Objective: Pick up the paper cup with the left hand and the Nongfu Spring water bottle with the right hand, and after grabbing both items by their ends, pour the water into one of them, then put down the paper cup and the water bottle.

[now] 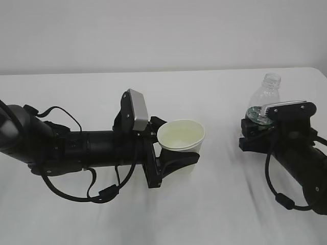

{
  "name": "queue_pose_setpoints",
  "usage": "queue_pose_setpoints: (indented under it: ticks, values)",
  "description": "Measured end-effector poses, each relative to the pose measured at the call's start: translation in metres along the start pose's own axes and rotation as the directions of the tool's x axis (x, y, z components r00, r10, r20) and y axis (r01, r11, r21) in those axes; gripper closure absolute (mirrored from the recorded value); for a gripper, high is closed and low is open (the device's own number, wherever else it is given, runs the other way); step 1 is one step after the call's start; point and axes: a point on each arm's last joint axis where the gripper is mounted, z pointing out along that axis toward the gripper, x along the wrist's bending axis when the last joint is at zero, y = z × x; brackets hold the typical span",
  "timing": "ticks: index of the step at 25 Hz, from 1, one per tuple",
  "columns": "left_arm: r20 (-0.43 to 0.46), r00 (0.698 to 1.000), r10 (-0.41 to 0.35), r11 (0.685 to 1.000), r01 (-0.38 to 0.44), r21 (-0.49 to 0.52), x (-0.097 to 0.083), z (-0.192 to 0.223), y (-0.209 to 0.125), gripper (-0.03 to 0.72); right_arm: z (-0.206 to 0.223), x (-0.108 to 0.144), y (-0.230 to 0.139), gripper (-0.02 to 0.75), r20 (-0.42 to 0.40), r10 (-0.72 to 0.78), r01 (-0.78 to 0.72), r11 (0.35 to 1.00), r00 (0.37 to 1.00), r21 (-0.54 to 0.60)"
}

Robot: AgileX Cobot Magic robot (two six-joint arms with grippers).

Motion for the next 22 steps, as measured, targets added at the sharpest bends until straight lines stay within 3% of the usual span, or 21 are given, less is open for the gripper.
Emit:
queue_pose_setpoints:
  ticks: [12,22]
  values:
    - [-0.038,0.999,-0.019,1.000,0.019,-0.013,0.003,0.000,0.001,0.207,-0.025,-0.001,0.006,0.131,-0.041,-0.002,0.002,1.000,0.999,0.004]
    - [-0.156,0.987,-0.043,0.998,0.036,-0.051,0.014,-0.001,0.004,0.207,-0.026,0.001,0.006,0.131,-0.066,0.007,-0.007,1.000,0.998,0.003]
